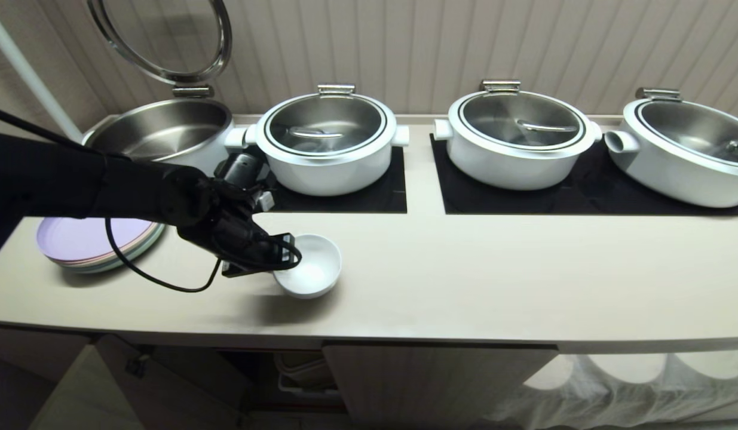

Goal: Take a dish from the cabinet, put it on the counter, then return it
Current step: Pick up the bowl from the table

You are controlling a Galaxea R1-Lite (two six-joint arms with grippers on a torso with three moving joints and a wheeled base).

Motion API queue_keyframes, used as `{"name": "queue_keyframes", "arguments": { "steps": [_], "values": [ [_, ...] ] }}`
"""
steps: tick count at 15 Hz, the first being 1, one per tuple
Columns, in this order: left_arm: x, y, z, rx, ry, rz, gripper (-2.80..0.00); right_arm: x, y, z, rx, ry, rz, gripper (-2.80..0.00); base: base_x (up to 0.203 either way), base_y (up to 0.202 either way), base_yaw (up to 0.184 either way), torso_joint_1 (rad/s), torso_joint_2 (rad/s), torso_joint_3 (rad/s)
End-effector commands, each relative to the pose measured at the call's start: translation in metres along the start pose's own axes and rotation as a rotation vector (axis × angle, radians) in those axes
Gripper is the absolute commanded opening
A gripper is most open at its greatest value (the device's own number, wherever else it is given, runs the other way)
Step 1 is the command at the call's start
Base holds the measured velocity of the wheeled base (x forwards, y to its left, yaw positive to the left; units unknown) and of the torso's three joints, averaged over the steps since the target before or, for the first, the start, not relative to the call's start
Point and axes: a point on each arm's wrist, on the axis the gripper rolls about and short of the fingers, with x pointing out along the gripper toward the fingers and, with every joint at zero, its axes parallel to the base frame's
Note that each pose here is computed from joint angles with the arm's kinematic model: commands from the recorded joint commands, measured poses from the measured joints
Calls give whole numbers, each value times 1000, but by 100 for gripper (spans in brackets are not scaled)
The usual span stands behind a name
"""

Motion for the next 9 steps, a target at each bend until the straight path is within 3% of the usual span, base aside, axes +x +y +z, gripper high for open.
{"name": "queue_keyframes", "arguments": {
  "steps": [1, 5, 9],
  "values": [
    [-10, -1, 1, -38, -20, -10, -280, 0, 0, 0, 1, -1, 0, -280, 0, 0, 0, 0, 0, 0],
    [-28, 2, -7, -69, -31, -15, -280, 0, 0, 0, 1, -1, 0, -280, 0, 0, 0, 0, 0, 0],
    [-48, 7, -20, -143, -38, -20, -280, 0, 0, 0, 1, -1, 0, -280, 0, 0, 0, 0, 0, 0]
  ]
}}
